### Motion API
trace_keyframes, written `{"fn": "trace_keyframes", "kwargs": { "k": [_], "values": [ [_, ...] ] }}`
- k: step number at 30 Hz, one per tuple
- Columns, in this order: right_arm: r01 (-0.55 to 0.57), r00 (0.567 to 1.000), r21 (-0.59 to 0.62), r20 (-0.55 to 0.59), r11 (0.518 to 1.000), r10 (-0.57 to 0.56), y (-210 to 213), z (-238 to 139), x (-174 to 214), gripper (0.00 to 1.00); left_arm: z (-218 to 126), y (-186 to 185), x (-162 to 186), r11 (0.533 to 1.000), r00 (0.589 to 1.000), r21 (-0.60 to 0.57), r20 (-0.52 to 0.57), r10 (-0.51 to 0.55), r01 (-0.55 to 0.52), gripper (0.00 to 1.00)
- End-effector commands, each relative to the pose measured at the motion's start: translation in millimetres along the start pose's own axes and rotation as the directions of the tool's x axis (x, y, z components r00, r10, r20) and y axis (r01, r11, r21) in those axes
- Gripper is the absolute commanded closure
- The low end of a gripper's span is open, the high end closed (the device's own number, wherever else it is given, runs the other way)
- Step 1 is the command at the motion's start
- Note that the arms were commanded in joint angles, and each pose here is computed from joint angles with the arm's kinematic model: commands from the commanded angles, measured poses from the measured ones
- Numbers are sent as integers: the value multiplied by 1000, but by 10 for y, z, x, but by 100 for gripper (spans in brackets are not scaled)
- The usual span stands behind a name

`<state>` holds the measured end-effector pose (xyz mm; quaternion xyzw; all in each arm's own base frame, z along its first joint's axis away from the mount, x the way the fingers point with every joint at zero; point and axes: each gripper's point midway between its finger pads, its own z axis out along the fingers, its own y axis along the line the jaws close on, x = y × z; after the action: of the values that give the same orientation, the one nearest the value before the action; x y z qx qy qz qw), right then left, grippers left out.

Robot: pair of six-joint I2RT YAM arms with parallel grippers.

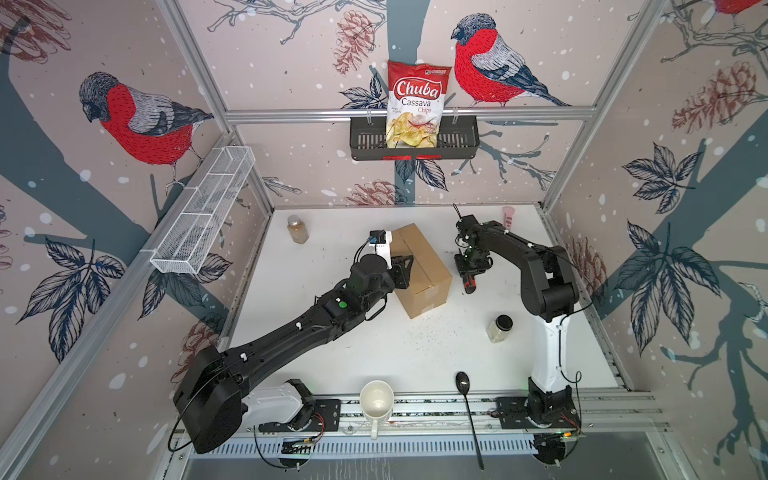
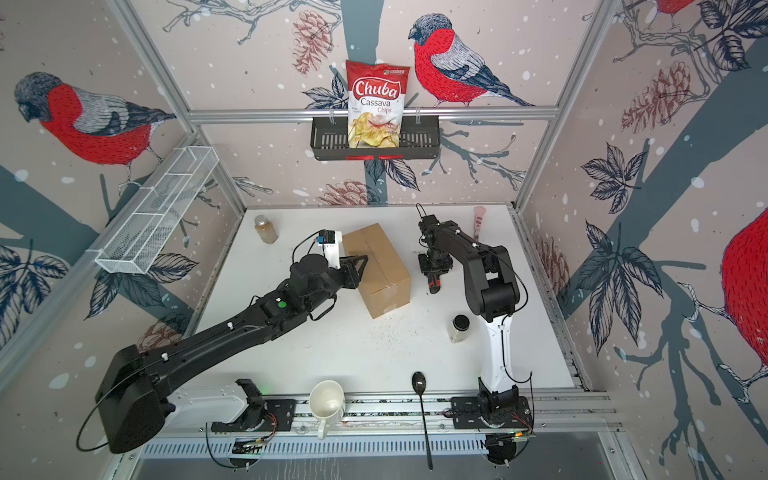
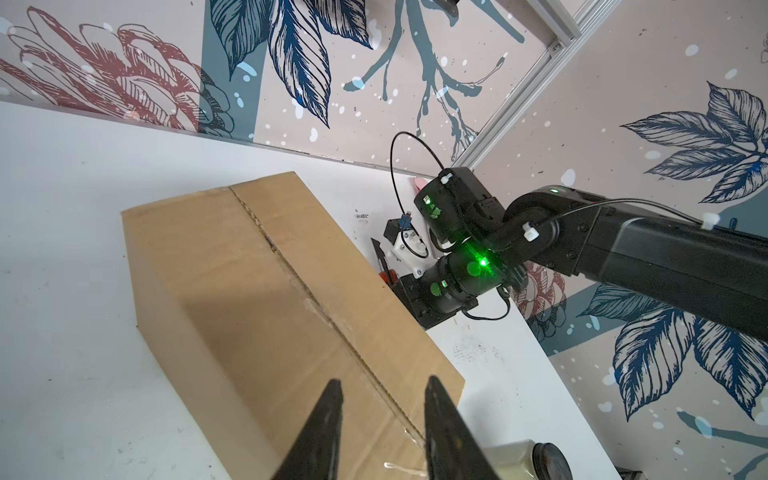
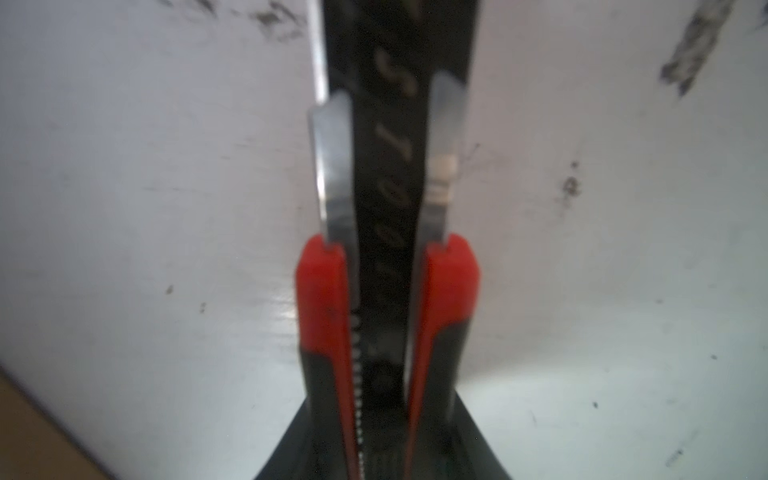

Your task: Unpack the express box

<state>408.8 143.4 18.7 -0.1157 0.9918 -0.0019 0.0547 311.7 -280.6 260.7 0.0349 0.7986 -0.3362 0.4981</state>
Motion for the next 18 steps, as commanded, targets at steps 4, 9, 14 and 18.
{"fn": "trace_keyframes", "kwargs": {
  "k": [4, 9, 14, 18],
  "values": [
    [-43, 999, 27, 19, 999, 42, -93, 90, -18, 86, -2, 3, -28, 1000, 1000, 5, 12, 2, -2, 65],
    [-59, 998, 28, 9, 998, 58, -107, 142, 73, 74, -3, 6, -22, 1000, 1000, 5, 12, -1, 1, 65],
    [-80, 997, 32, 18, 996, 80, -121, 105, 157, 66, -5, 8, -22, 1000, 1000, 7, 14, -2, 2, 65],
    [-94, 995, 41, 32, 995, 93, -117, 62, 214, 60, -11, 12, -23, 1000, 1000, 8, 16, -4, 4, 65]
  ]
}}
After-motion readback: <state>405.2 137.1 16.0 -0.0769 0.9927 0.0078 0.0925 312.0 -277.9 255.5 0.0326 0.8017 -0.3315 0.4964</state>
